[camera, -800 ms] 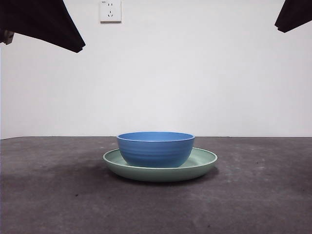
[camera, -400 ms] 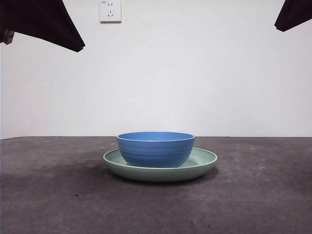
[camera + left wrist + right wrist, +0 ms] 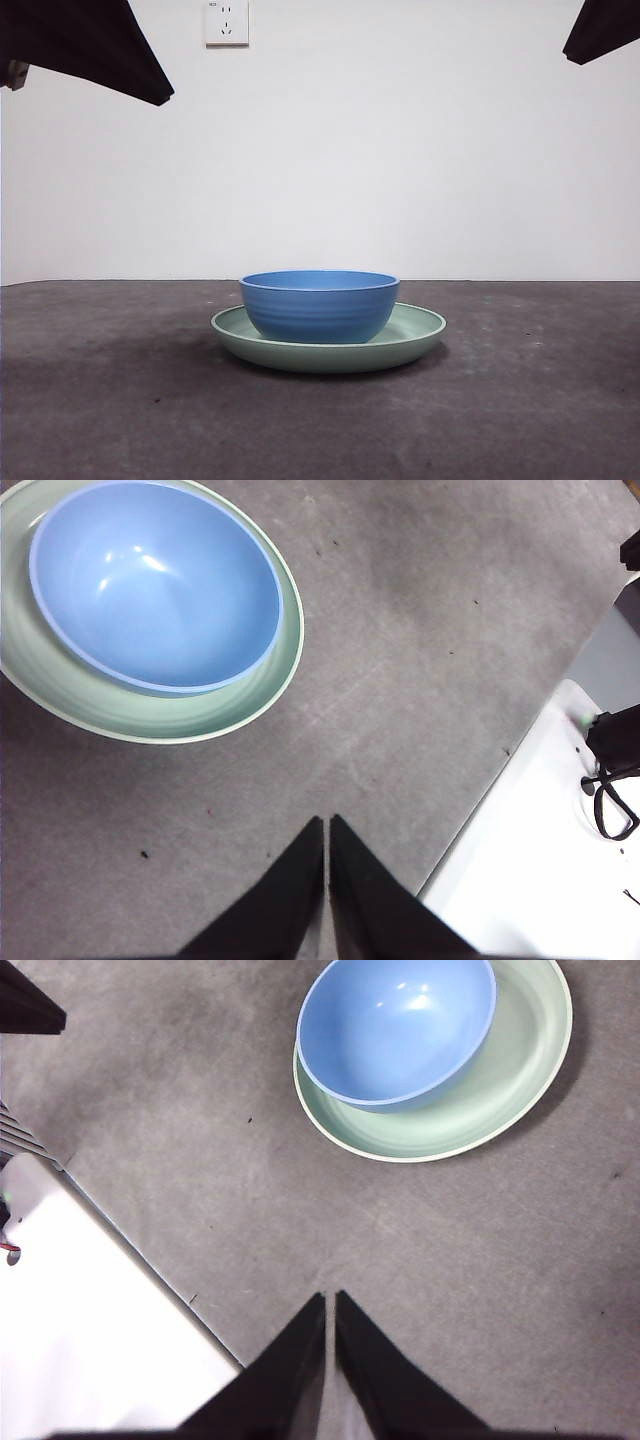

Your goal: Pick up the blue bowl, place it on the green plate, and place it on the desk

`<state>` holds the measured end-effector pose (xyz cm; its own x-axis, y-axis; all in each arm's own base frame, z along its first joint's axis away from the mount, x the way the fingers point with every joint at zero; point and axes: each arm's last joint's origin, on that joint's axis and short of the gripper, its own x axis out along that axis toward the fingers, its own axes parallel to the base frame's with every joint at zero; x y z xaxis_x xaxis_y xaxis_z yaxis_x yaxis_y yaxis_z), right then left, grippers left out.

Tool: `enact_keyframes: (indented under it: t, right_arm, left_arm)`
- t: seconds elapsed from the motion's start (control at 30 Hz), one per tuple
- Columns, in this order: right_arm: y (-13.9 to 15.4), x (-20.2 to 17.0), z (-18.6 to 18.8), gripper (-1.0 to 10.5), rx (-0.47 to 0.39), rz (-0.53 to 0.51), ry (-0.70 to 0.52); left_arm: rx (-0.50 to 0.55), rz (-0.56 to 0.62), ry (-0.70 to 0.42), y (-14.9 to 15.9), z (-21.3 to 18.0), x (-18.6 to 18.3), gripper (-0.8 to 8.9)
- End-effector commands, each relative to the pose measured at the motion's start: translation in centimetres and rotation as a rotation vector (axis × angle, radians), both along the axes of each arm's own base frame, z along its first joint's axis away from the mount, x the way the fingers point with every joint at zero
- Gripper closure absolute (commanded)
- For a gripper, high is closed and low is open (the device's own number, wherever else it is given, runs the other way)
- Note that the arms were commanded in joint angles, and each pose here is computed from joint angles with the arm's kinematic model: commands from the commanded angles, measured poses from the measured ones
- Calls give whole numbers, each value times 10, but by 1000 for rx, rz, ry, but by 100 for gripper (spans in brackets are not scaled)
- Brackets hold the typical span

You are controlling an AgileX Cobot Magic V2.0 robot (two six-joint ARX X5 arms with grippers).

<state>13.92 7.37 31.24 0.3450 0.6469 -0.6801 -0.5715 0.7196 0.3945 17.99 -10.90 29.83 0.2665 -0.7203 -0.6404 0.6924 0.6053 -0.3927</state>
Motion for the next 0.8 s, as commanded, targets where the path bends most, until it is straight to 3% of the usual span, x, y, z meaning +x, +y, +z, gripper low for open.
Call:
enact_keyframes:
  t: [0.03, 0.23, 0.37, 0.5, 0.63, 0.8]
  right_arm:
    - [2, 2, 4, 937, 5, 16, -22]
    - [2, 2, 4, 937, 5, 16, -22]
    - [2, 2, 4, 937, 5, 16, -22]
    - [2, 2, 4, 937, 5, 16, -22]
    - [2, 2, 4, 937, 5, 16, -22]
    - [2, 2, 4, 937, 5, 16, -22]
  left_arm:
    - [-22, -13, -77, 3, 12, -6, 804]
    - [-65, 92, -478, 32, 47, -20, 804]
    - [-112, 262, -741, 61, 68, -36, 804]
    - [-85, 478, -946, 85, 69, -57, 804]
    - [-16, 668, -1020, 99, 49, -73, 804]
    - [58, 794, -1000, 107, 9, -83, 804]
